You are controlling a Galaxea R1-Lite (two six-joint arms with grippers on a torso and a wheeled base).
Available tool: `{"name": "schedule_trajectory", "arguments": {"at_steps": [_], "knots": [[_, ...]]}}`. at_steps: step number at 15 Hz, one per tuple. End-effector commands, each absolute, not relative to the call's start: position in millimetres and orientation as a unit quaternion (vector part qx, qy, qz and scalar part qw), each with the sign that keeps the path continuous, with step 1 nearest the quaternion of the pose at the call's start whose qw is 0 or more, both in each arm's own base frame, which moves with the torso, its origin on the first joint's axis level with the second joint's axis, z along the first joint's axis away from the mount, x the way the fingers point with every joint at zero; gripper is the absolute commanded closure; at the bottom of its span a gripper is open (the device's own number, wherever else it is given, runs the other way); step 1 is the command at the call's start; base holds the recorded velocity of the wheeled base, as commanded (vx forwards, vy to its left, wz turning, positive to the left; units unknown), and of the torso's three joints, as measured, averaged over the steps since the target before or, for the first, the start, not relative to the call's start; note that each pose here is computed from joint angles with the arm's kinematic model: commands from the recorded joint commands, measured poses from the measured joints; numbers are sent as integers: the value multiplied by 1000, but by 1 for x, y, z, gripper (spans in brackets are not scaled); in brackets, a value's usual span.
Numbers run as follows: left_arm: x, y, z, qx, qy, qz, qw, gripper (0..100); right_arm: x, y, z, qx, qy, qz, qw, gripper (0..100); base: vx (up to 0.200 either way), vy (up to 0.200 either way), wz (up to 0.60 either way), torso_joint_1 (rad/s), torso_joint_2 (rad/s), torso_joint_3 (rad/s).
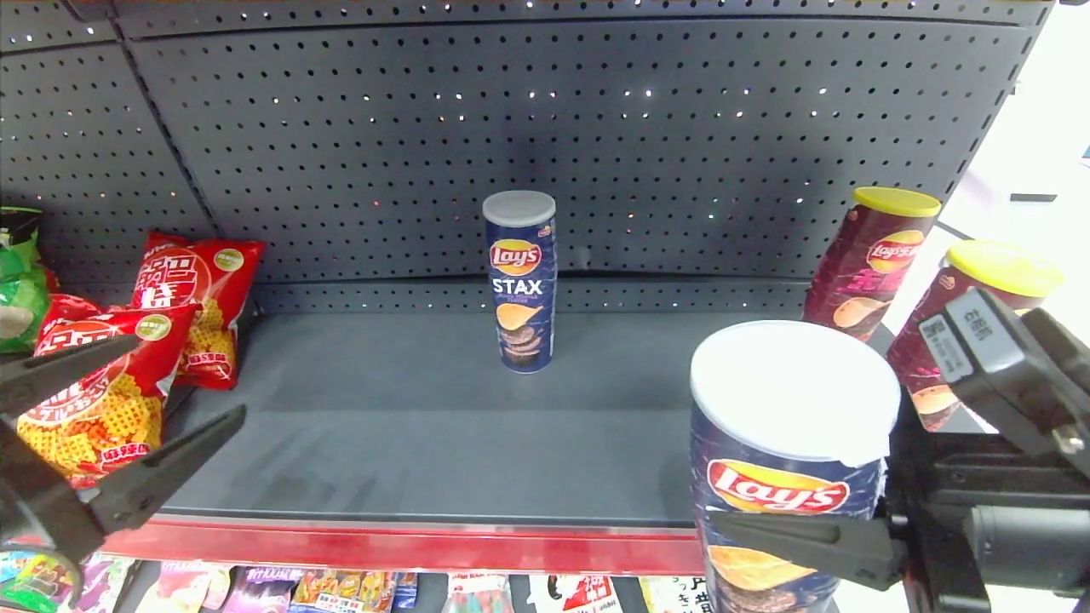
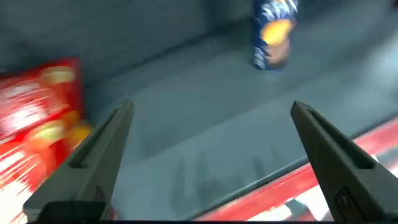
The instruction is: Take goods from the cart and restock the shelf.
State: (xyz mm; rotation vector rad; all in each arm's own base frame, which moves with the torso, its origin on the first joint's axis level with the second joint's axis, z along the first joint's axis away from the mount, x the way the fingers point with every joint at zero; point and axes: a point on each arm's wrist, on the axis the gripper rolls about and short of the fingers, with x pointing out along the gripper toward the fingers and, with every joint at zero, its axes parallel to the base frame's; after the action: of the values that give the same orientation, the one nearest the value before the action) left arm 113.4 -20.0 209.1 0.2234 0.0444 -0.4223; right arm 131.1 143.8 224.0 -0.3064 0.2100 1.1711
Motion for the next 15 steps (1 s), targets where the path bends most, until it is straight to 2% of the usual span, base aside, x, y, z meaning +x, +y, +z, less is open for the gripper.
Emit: {"name": "schedule_trajectory", "arguments": {"at_steps": [1, 3, 7, 10, 15], "knots": [[167, -28, 203, 108, 69, -277, 952, 0, 133, 144, 229, -137, 89, 546, 822, 100, 0, 0, 0, 0, 0, 0], [187, -25, 199, 94, 52, -357, 928, 0, 134, 144, 232, -126, 73, 543, 827, 100, 0, 0, 0, 0, 0, 0], [215, -14, 185, 77, 37, -424, 902, 0, 134, 144, 232, -123, 74, 542, 828, 100, 0, 0, 0, 0, 0, 0], [229, -11, 175, 68, 52, -419, 904, 0, 136, 145, 233, -123, 74, 542, 828, 100, 0, 0, 0, 0, 0, 0], [267, -35, 165, 72, 66, -418, 903, 0, 137, 147, 231, -125, 77, 540, 829, 100, 0, 0, 0, 0, 0, 0]]}}
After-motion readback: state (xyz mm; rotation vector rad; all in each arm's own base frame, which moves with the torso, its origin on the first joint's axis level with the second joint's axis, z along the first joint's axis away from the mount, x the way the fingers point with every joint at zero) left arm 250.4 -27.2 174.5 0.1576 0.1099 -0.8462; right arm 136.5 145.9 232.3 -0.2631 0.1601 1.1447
